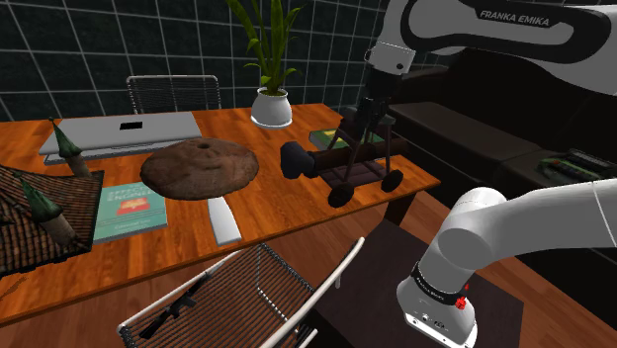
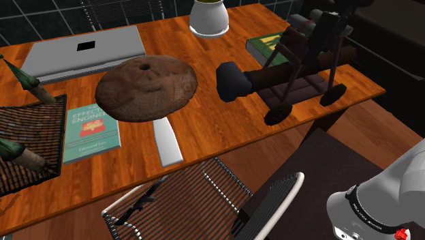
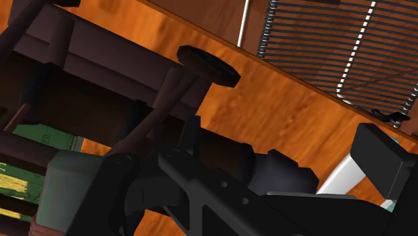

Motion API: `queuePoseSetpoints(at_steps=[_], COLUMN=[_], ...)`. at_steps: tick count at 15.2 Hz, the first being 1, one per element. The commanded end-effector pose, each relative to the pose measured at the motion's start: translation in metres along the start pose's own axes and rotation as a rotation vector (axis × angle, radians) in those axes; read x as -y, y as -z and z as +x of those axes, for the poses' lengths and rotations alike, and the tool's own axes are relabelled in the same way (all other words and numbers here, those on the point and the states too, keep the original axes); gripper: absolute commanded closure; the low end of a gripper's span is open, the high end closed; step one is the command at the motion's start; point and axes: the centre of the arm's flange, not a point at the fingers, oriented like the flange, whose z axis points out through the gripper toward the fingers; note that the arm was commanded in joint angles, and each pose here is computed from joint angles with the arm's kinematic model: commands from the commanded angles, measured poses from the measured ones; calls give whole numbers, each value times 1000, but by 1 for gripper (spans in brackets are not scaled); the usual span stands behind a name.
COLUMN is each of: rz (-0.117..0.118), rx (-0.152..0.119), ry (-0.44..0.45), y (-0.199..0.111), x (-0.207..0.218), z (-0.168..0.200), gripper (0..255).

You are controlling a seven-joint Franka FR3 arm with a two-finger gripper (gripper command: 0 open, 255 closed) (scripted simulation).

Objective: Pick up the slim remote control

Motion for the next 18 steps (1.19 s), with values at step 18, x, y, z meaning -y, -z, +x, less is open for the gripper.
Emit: queuePoseSetpoints(at_steps=[18], rz=[-49], rx=[21], ry=[-217], y=[-133], x=[146], z=[119], gripper=[0])
